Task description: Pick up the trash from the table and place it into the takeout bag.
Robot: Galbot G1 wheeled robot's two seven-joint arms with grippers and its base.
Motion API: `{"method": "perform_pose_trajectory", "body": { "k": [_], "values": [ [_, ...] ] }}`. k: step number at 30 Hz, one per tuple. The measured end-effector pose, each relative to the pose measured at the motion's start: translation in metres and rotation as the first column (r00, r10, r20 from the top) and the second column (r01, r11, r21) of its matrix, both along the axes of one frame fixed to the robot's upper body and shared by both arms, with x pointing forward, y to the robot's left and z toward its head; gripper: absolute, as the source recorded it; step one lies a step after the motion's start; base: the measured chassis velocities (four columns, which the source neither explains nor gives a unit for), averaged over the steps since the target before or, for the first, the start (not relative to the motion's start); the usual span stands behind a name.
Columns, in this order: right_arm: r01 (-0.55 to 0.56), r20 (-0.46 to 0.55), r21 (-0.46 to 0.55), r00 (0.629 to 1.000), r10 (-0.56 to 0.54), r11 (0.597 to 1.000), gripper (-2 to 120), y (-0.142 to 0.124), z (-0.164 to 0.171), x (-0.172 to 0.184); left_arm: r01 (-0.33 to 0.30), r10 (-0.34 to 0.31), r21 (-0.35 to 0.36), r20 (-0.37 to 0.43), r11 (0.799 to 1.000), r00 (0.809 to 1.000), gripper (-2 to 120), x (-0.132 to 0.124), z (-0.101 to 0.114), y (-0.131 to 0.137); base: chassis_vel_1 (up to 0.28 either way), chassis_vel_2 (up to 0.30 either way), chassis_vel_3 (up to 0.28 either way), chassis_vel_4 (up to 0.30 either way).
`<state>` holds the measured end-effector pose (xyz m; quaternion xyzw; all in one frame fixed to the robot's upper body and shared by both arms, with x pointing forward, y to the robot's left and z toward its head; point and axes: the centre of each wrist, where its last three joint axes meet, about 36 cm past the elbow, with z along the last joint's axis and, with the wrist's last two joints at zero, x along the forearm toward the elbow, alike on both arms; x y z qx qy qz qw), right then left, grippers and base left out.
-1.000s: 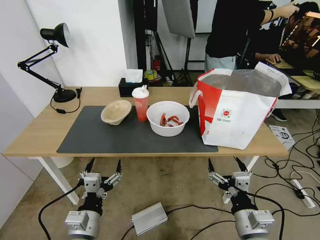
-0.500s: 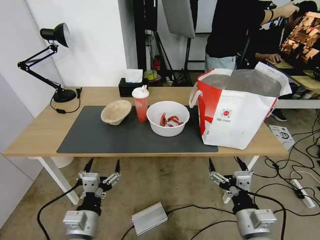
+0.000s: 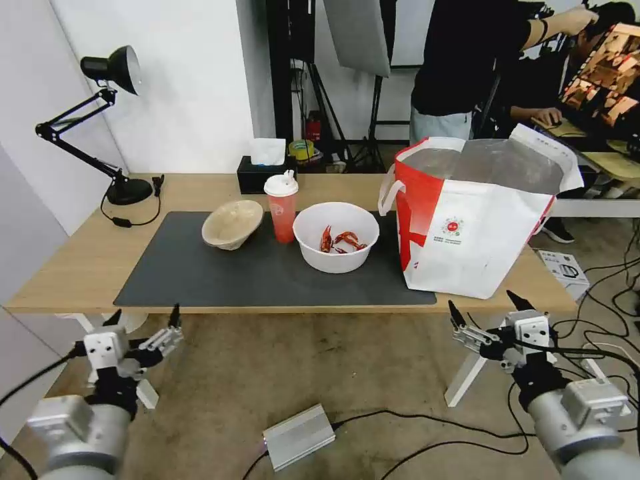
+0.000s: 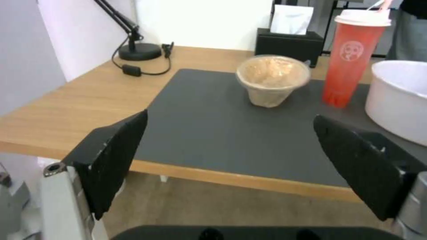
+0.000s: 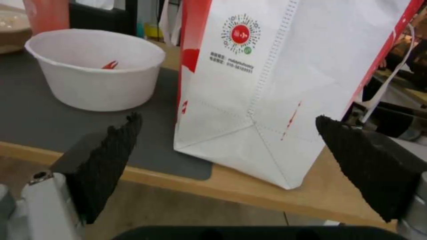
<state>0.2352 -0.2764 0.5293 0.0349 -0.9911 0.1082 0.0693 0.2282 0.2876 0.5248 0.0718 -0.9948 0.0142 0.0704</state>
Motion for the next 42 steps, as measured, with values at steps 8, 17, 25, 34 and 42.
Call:
{"method": "perform_pose_trajectory", "body": {
  "k": [8, 17, 25, 34, 42],
  "values": [
    [0.0, 0.0, 0.012, 1.0, 0.0, 1.0, 100, 0.0014, -0.0016, -0.0007, 0.001, -0.001, -0.013, 0.01, 1.0, 1.0, 100, 0.0011, -0.0003, 0.0014, 0.0, 0.0, 0.0, 0.0],
    [-0.005, 0.0, 0.023, 1.0, 0.005, 1.0, 100, 0.003, -0.0035, -0.0011, -0.002, 0.002, -0.017, 0.029, 1.0, 1.0, 100, 0.0015, -0.003, 0.0021, 0.0, 0.0, 0.0, 0.0],
    [-0.031, 0.015, 0.049, 0.999, 0.03, 0.998, 100, 0.0054, -0.0053, -0.0016, -0.001, 0.001, -0.023, 0.038, 1.0, 0.999, 100, 0.0025, -0.0055, 0.0019, 0.0, 0.0, 0.0, 0.0],
    [-0.107, 0.069, 0.12, 0.993, 0.099, 0.987, 100, 0.0068, -0.0039, 0.0013, 0.011, -0.009, -0.037, 0.045, 0.999, 0.999, 100, 0.0025, -0.0072, 0.0001, 0.0, 0.0, 0.0, 0.0],
    [-0.179, 0.11, 0.174, 0.981, 0.162, 0.968, 100, 0.0062, -0.0014, 0.0046, 0.015, -0.014, -0.042, 0.043, 0.999, 0.999, 100, 0.0023, -0.0078, -0.0011, 0.0, 0.0, 0.0, 0.0]
  ]
}}
